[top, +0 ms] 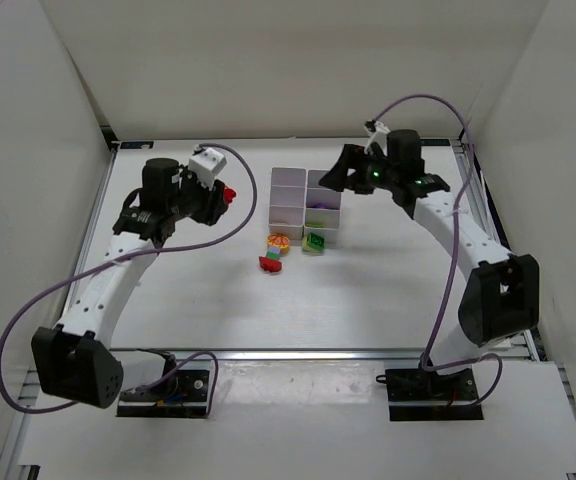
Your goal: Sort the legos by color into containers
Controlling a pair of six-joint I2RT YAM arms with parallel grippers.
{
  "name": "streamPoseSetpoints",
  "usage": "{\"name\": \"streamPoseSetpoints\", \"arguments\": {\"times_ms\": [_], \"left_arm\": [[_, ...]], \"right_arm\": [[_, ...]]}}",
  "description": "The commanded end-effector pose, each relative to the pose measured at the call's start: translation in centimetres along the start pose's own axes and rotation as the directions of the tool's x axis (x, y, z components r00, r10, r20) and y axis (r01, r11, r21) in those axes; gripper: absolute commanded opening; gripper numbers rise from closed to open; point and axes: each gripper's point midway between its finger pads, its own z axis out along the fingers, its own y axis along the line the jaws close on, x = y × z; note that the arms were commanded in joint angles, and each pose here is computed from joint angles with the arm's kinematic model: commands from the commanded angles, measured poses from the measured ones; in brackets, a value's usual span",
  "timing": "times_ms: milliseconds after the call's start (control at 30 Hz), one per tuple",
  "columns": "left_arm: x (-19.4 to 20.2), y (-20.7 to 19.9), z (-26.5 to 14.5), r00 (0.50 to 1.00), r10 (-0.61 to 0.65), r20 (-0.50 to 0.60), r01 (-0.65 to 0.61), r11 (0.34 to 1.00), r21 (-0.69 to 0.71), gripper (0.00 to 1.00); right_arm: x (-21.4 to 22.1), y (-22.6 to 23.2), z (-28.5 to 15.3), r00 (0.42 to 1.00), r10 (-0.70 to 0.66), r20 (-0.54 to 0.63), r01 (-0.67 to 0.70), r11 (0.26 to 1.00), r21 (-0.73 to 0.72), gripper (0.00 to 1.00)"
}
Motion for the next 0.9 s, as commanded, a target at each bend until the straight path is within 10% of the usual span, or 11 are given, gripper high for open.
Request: {"name": "streamPoseSetpoints", "arguments": {"times_ms": [0,400,867], "left_arm": [[-2.5,0.1,-1.2,0.951,-0.288,0.113,0.300,0.947,-0.113,0.10],[-6.6,0.9,-3.3,0.914,-0.336,0.227,0.368,0.923,-0.115,0.10],[-7.7,1.0,-2.0,0.926,-0.299,0.231,0.325,0.942,-0.081,0.10]], "right_arm": [[-1.7,4.9,2.9,0.999,0.017,0.044,-0.014,0.998,-0.056,0.79],[-3.2,15.4,11.1,0.999,0.047,0.025,-0.040,0.969,-0.243,0.79],[-1.1,22.6,10.4,0.998,0.040,-0.053,-0.059,0.886,-0.461,0.87]]}}
